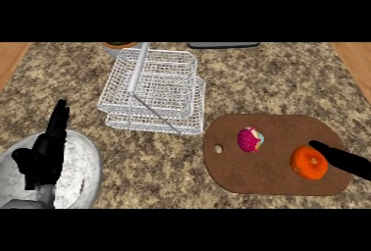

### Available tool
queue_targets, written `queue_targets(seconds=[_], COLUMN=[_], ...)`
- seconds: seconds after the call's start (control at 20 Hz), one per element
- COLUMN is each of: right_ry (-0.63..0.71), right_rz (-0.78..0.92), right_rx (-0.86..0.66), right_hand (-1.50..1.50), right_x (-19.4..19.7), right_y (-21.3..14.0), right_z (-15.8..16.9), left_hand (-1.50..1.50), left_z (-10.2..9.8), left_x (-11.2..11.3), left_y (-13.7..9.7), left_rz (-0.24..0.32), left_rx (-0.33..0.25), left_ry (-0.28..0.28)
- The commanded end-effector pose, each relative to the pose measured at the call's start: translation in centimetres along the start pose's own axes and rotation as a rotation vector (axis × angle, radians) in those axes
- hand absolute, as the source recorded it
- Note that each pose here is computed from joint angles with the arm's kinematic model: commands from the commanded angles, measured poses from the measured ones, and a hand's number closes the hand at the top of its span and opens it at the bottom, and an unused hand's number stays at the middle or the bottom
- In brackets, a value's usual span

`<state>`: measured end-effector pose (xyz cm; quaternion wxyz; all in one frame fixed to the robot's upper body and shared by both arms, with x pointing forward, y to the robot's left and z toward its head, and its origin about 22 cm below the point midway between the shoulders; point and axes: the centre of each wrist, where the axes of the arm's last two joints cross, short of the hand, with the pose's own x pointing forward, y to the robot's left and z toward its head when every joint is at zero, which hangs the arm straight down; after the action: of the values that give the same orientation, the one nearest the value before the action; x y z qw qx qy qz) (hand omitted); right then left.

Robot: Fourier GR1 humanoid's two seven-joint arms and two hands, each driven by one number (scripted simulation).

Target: Pick the cupcake from the cutting board and place it in the tiered basket

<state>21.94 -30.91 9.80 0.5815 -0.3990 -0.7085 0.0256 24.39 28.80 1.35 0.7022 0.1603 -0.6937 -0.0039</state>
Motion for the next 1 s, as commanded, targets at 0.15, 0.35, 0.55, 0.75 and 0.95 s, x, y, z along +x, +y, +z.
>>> queue_targets(seconds=[0.15, 0.35, 0.55, 0.75, 0.95], right_ry=[0.126, 0.175, 0.203, 0.280, 0.282], right_rz=[0.379, 0.566, 0.652, 0.719, 0.805], right_rx=[0.209, 0.202, 0.165, 0.131, 0.122], right_hand=[-1.50, -1.50, -1.50, -1.50, -1.50], right_x=[-0.2, 1.2, 3.6, 4.9, 5.5], right_y=[-1.7, -2.7, -2.1, -1.0, 0.7], right_z=[1.3, 0.5, 0.9, 1.4, 1.8], left_hand=[0.00, 0.00, 0.00, 0.00, 0.00], left_z=[2.6, 3.1, 3.0, 3.4, 2.8], left_x=[-3.4, -3.1, -3.5, -3.7, -3.6], left_y=[-2.3, -2.6, -2.9, -2.7, -4.6], left_rz=[0.024, 0.024, 0.007, 0.017, 0.018], left_rx=[-0.055, -0.091, -0.094, -0.109, -0.143], left_ry=[0.188, 0.200, 0.208, 0.213, 0.193])
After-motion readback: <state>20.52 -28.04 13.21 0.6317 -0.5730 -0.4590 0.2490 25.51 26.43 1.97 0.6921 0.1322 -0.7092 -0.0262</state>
